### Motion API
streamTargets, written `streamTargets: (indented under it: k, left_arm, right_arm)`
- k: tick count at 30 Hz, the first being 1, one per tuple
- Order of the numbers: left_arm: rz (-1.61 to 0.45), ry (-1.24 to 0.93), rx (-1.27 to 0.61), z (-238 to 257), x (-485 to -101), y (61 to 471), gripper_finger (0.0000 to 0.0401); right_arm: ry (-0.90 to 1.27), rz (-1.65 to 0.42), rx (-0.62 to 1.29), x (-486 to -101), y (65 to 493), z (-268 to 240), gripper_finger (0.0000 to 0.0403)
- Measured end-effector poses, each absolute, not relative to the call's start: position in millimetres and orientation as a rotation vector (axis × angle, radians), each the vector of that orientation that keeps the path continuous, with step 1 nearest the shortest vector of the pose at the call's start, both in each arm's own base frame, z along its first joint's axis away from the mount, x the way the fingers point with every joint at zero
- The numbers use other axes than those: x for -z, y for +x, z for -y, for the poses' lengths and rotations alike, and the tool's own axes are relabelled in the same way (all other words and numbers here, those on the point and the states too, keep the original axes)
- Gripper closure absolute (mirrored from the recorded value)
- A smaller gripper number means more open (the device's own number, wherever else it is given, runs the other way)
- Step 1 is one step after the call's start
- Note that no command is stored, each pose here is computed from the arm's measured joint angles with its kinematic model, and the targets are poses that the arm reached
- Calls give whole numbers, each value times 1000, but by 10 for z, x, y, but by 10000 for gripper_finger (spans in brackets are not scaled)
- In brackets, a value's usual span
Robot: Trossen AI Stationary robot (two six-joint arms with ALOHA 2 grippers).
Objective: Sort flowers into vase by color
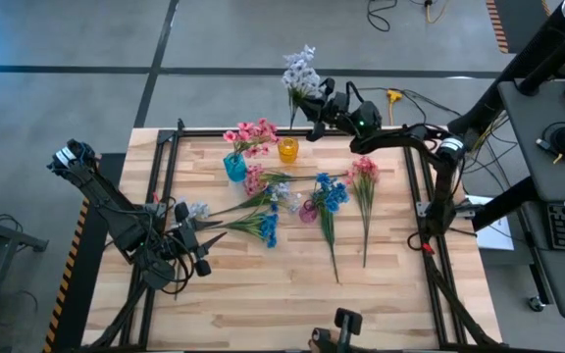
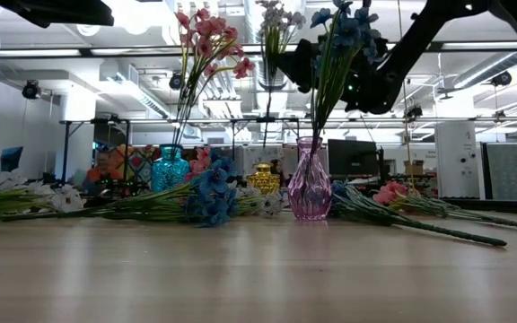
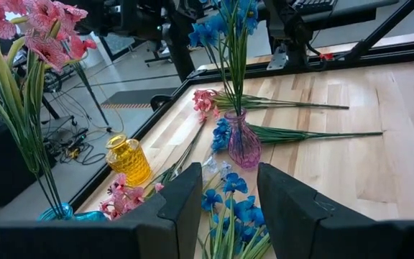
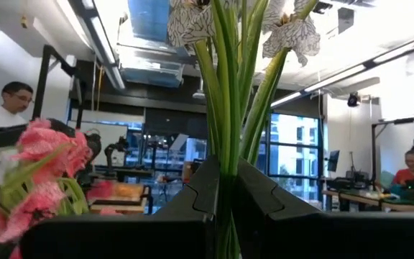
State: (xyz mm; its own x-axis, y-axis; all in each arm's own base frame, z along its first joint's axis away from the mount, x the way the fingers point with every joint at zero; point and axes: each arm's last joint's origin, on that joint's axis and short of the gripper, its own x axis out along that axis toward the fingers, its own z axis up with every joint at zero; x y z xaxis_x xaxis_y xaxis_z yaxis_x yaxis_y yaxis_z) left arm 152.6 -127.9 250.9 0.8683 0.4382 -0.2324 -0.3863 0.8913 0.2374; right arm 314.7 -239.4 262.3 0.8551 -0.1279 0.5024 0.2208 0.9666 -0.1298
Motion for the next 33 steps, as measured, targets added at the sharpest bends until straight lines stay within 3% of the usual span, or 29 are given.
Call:
streamTargets:
  k: [33]
  left_arm:
    - [-288,187,-432,1280,-2508,1526,282]
  right_arm:
    - [-191,456,187,-2486,3256,2352,385]
